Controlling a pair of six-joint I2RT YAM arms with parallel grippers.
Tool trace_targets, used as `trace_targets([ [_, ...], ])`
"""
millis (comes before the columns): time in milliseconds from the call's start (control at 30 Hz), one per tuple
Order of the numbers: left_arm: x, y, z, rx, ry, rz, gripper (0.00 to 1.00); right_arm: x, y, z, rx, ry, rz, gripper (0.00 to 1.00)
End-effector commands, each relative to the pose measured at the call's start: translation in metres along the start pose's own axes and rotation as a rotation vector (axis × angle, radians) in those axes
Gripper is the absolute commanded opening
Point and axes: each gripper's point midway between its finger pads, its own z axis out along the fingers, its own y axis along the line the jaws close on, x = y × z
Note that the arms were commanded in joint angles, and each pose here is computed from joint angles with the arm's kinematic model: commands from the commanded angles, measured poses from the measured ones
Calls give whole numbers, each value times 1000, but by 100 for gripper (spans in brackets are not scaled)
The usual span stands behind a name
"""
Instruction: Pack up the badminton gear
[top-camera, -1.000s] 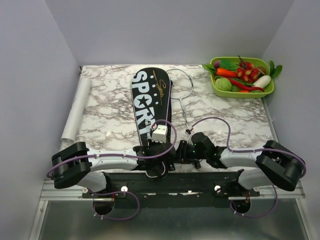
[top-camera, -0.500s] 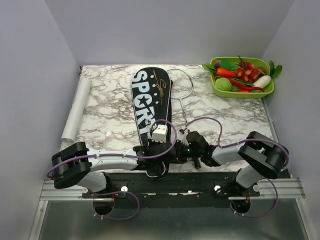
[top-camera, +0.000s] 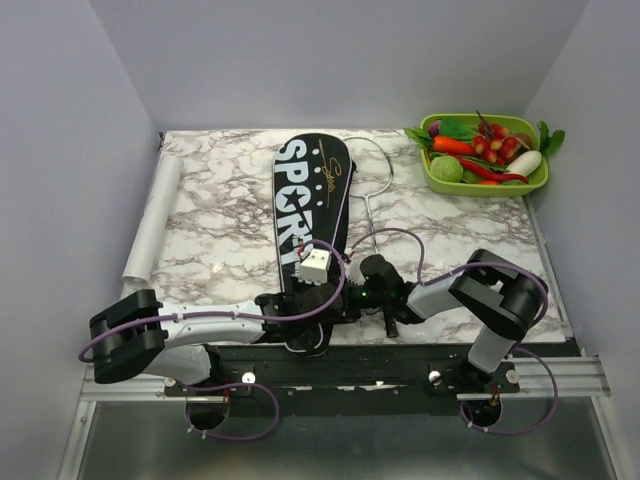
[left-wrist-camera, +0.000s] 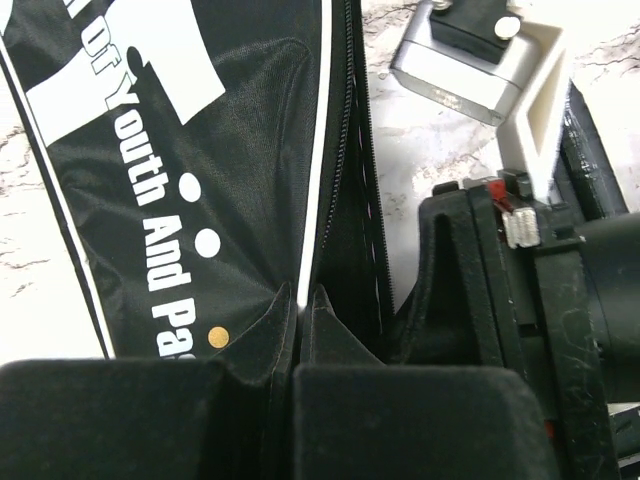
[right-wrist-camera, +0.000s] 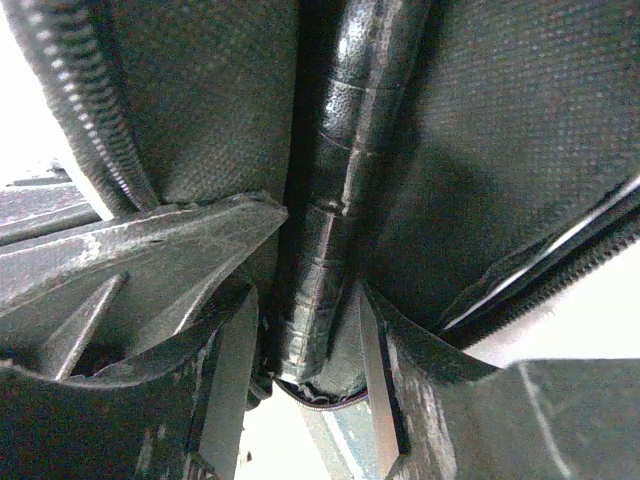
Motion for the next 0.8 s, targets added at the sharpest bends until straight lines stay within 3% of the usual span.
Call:
trace_targets([
  [0,-11,-31,-8,134,-16,-72,0,-6,59,5,-224,73,-147,55],
  [300,-15,-6,-15,54,-32,-77,0,-14,46,-18,-38,-23,-193,56],
  [567,-12,2,-15,33,-38,-76,0,-45,-4,-71,394,-193,-208,63],
  [767,-16,9,-18,20,-58,-78,0,-105,-25,-129,662,-356,-233,65],
])
